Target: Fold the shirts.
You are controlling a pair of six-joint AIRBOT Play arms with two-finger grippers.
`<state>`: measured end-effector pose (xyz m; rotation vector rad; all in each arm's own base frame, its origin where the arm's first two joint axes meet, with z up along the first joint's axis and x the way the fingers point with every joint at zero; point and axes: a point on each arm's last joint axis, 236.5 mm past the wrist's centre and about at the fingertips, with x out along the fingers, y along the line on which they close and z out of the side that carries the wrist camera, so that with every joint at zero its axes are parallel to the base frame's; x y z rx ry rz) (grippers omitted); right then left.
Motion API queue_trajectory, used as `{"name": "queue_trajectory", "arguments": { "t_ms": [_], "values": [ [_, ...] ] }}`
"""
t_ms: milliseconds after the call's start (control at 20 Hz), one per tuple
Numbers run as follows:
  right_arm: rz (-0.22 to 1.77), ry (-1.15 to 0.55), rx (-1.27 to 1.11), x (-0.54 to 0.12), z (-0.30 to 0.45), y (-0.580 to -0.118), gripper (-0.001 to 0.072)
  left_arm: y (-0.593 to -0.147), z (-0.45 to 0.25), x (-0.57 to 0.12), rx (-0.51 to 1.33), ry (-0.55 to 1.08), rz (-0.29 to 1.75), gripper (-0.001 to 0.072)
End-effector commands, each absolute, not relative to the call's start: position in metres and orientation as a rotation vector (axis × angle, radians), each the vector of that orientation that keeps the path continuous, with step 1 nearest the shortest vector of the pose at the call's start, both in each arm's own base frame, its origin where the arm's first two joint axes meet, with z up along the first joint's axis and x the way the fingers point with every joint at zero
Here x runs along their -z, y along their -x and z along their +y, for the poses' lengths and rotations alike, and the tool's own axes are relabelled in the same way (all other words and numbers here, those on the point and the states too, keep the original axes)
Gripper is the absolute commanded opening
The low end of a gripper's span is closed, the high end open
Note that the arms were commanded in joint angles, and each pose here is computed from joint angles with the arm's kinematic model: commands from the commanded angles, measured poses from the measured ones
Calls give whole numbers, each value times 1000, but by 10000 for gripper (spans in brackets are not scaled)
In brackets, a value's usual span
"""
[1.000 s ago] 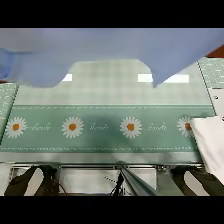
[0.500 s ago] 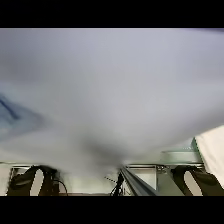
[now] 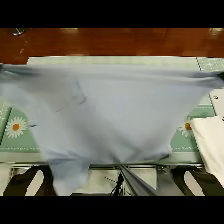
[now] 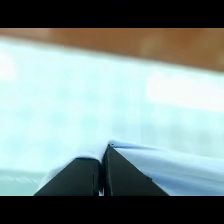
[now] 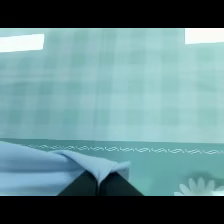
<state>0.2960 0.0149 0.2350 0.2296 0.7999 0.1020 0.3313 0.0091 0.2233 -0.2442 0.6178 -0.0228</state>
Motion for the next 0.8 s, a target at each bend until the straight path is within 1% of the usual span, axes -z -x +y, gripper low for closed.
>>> {"name": "queue_trajectory", "arguments": {
  "t_ms": [0, 100, 200, 300, 400, 550, 650, 750],
  "values": [
    [884, -301, -97, -148, 5, -367, 19, -396, -2, -123, 50, 318, 800, 32],
    [915, -361, -101, -107, 2, -411, 20, -438, -14, -87, 68, 337, 834, 32],
    [952, -431, -106, -71, 1, -449, 20, -476, -30, -61, 94, 398, 861, 32],
    [966, -478, -112, -48, -1, -487, 19, -507, -43, -42, 118, 458, 887, 32],
    [985, -523, -139, -35, 2, -520, 20, -528, -50, -27, 126, 498, 913, 32],
    [1033, -582, -186, -17, 11, -544, 20, -535, -55, -11, 110, 561, 960, 32],
    [1086, -593, -204, -6, 15, -541, 20, -527, -59, -6, 121, 558, 1004, 33],
    [1125, -571, -230, -4, 16, -531, 20, -508, -60, -3, 164, 526, 1088, 33]
  ]
}}
